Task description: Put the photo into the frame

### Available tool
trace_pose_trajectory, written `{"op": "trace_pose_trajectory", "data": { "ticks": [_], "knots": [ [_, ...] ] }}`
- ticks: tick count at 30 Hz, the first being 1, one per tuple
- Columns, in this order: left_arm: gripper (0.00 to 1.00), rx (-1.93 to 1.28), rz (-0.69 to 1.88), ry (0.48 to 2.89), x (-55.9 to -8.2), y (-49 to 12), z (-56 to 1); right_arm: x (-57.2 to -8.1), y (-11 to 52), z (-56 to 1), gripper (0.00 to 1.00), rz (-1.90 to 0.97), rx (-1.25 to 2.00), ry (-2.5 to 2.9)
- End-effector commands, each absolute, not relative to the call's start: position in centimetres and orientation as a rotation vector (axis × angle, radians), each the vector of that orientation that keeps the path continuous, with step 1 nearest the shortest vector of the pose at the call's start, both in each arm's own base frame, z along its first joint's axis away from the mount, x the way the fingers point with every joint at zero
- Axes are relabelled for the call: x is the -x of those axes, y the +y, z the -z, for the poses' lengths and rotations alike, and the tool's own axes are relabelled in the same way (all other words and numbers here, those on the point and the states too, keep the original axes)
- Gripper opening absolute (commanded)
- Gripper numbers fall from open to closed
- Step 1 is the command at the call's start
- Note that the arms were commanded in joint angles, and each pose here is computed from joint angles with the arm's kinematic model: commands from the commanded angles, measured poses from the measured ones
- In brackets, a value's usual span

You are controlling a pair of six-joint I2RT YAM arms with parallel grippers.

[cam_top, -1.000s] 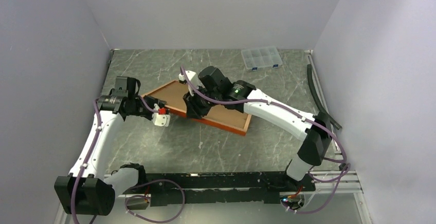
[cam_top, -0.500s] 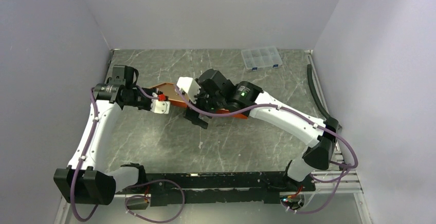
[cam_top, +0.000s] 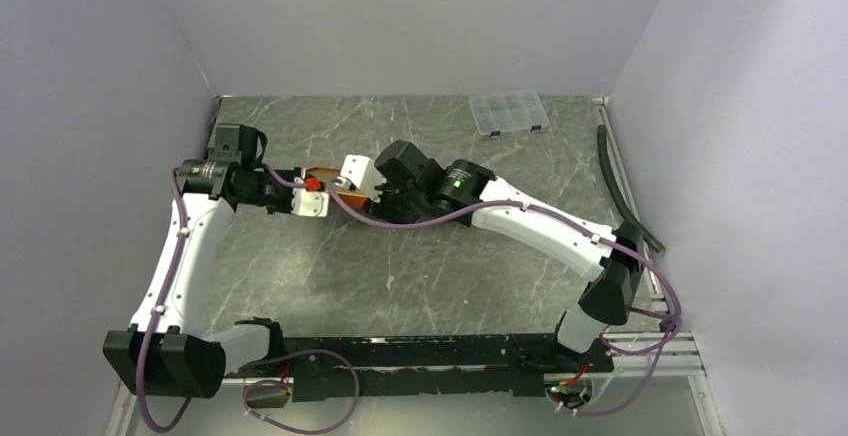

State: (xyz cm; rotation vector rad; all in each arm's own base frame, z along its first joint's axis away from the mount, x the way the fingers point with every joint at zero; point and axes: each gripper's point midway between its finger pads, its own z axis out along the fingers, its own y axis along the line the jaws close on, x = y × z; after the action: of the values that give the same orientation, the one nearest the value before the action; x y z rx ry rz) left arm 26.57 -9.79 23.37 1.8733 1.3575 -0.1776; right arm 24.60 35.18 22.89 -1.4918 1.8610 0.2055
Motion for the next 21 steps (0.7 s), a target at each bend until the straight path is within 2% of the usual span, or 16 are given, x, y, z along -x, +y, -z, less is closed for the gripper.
{"op": "trace_pose_trajectory", "data": {
  "ticks": [1, 3, 7, 8, 9, 11, 17, 21],
  "knots": [
    [0.22, -1.743, 0.291, 1.349, -24.7, -11.4, -26.4, -26.5, 36.2, -26.9, 0.40, -0.212, 1.392, 1.758],
    [0.30, -1.722, 0.278, 1.349, -24.8, -11.3, -26.9, -26.6, 36.3, -27.6, 0.31, -0.254, 1.382, 1.763],
    [0.47, -1.636, 0.286, 1.378, -24.9, -10.8, -28.3, -26.2, 37.3, -29.3, 0.28, -0.348, 1.373, 1.772],
    [0.54, -1.605, 0.302, 1.383, -24.8, -10.7, -29.0, -25.9, 37.5, -29.8, 0.27, -0.375, 1.371, 1.776],
    [0.69, -1.567, 0.306, 1.390, -25.0, -10.3, -29.9, -25.6, 37.9, -30.2, 0.27, -0.410, 1.376, 1.786],
    [0.91, -1.508, 0.352, 1.396, -24.7, -10.1, -31.5, -24.8, 38.4, -30.4, 0.28, -0.467, 1.397, 1.842],
    [0.94, -1.249, 0.468, 1.488, -25.1, -7.9, -35.3, -23.4, 39.8, -32.8, 0.30, -0.663, 1.350, 1.940],
    [0.94, -1.090, 0.547, 1.573, -26.3, -6.6, -36.5, -25.5, 37.9, -36.0, 0.29, -0.897, 1.158, 1.937]
  ]
}}
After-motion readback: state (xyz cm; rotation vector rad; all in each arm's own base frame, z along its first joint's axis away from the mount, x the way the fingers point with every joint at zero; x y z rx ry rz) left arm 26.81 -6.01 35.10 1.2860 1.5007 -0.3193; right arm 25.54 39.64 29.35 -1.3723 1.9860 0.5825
